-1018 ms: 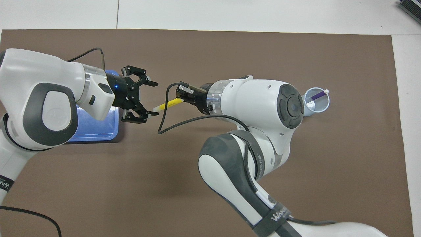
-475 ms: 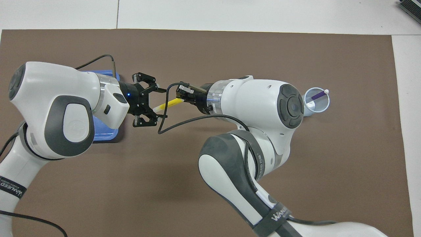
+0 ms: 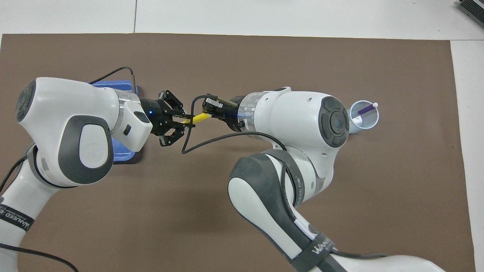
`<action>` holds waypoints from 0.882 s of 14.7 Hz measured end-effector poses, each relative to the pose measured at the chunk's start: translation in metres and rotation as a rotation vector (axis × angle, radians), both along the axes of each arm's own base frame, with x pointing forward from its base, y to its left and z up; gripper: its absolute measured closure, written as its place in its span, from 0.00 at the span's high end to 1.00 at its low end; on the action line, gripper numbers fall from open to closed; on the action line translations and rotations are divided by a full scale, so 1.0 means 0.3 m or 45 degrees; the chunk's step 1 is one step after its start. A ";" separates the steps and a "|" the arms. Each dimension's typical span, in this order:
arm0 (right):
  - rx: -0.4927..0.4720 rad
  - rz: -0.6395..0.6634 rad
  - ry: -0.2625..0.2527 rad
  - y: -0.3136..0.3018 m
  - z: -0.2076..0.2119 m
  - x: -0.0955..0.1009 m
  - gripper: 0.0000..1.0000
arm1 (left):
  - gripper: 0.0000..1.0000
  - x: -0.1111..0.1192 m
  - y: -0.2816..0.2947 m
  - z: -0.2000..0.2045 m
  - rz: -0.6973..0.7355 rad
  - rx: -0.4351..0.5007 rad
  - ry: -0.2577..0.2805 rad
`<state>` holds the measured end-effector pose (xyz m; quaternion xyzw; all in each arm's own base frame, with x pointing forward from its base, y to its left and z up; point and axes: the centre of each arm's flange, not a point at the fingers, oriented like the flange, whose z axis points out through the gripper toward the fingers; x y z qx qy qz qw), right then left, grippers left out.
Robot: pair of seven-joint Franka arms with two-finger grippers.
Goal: Right arm passes pens to left for tray arrangement
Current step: 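Close the left gripper on the yellow pen and open the right gripper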
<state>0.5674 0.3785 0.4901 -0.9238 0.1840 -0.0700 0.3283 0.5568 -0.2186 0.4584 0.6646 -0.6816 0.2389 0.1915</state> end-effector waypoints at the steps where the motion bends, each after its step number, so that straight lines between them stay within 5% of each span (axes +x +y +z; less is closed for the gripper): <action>1: 0.000 0.001 0.000 0.001 0.000 -0.001 0.18 | 0.19 0.000 0.001 0.000 0.002 0.000 -0.001; 6: 0.000 0.001 0.001 0.002 0.000 -0.001 0.19 | 0.19 0.000 0.001 0.000 0.002 0.001 -0.002; 13: -0.116 0.023 0.003 -0.108 -0.001 0.057 0.89 | 0.19 0.009 0.037 0.011 0.027 0.005 -0.008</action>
